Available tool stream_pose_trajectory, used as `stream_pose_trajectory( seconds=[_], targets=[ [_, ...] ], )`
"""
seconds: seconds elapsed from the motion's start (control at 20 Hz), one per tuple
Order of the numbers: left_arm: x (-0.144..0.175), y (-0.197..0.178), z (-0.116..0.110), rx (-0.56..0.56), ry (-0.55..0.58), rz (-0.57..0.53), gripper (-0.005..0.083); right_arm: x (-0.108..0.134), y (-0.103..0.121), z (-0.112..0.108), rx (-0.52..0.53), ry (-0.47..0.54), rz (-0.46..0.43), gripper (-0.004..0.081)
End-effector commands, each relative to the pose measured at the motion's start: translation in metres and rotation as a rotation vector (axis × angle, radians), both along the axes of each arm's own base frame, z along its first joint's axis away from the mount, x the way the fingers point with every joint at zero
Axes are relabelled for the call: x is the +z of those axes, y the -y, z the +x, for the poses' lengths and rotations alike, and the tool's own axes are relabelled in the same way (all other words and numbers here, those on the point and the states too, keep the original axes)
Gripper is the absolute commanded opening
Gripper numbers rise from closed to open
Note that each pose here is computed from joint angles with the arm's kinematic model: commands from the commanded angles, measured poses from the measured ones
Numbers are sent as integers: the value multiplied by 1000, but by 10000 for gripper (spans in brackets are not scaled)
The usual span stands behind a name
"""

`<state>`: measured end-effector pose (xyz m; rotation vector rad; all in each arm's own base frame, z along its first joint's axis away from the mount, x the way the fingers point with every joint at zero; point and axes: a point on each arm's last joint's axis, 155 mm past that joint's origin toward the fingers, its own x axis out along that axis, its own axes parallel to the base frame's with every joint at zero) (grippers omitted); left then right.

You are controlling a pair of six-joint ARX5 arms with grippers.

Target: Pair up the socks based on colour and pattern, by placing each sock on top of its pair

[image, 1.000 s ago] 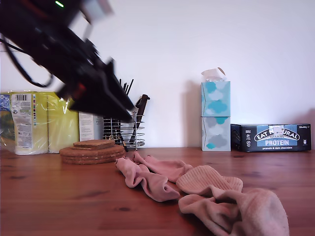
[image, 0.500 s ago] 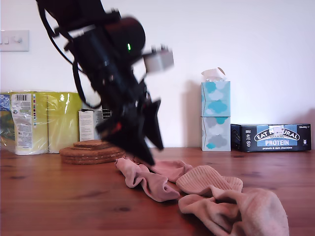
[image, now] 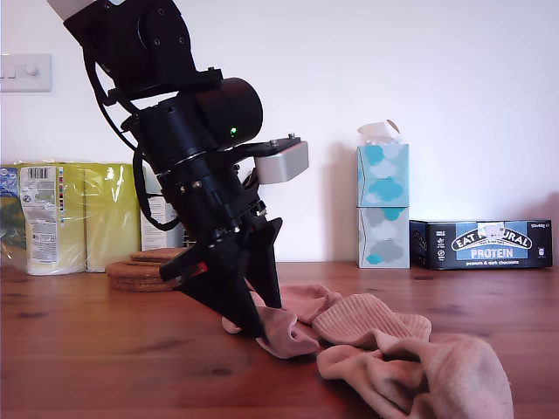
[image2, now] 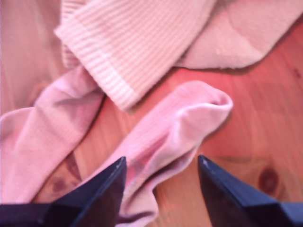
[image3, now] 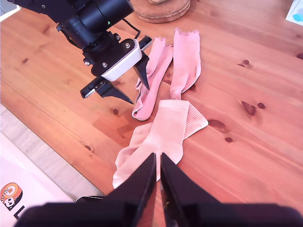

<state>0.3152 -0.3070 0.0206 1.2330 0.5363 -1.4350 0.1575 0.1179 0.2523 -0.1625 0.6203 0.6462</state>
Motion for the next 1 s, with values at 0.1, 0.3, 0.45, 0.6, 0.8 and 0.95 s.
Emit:
stream_pose_trajectory(
  seconds=[0.1, 0.3, 0.45, 0.6, 0.8, 0.95],
  targets=[
    [-16, 6, -9, -16, -42, 16, 220, -4, -1, 0, 8, -2, -4, -13],
    [-23, 4, -14, 18, -68, 46, 8, -4, -1, -1, 9, -1, -4, -13],
    [-26, -17, -26, 61, -122, 158, -24, -4, -1, 0, 19, 8, -16, -13],
    [-20, -34, -56, 73, -225, 273, -24, -3, -1, 0, 24, 16, -22, -13],
    [-14, -58, -113, 68, -391, 427, -24, 1, -3, 3, 26, 38, -14, -13],
    [-9, -63, -143, 21, -465, 486, -24, 4, -3, 4, 36, 56, -19, -13]
  ],
)
